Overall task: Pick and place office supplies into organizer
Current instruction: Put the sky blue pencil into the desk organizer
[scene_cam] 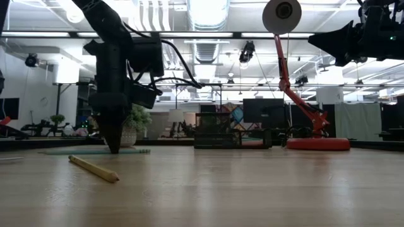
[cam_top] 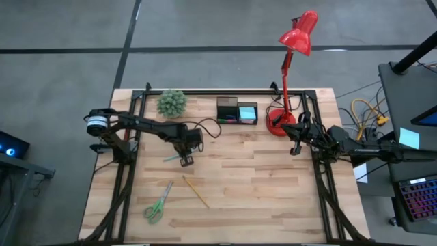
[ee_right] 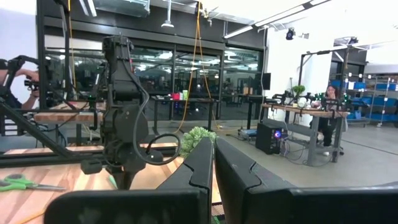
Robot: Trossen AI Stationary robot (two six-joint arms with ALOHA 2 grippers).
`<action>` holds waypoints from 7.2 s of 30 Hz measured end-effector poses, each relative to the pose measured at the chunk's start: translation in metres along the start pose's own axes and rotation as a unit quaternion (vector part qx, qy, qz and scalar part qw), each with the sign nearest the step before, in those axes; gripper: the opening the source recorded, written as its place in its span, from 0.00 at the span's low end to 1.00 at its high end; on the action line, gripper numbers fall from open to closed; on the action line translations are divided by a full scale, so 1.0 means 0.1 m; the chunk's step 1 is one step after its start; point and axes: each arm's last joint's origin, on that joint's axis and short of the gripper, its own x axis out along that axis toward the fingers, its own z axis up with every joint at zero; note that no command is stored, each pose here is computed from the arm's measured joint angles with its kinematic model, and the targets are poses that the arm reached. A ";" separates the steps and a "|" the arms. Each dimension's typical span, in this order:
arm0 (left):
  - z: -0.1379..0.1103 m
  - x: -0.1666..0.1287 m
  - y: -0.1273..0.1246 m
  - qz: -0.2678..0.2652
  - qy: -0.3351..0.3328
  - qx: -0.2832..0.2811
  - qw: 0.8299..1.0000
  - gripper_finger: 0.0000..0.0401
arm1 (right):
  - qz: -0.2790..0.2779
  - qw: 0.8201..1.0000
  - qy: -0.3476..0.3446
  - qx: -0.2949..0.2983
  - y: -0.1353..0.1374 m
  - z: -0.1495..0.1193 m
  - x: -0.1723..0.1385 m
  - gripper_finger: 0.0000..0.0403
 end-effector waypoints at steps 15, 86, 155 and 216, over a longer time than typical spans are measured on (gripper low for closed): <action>0.04 -0.24 -0.01 -0.008 -0.032 0.031 0.999 0.00 | 0.000 1.000 -0.001 0.000 0.00 0.00 0.00 0.02; 0.65 -0.35 0.01 -0.012 -0.045 0.005 0.999 0.42 | 0.000 1.000 -0.002 0.002 0.00 0.00 0.00 0.02; 0.71 -0.52 0.10 -0.004 -0.014 0.045 0.999 0.02 | 0.000 1.000 -0.003 0.001 0.00 0.01 0.00 0.02; 1.31 -1.69 -0.05 -0.057 -0.237 0.150 0.958 0.02 | 0.000 1.000 -0.004 0.001 0.00 0.01 0.00 0.02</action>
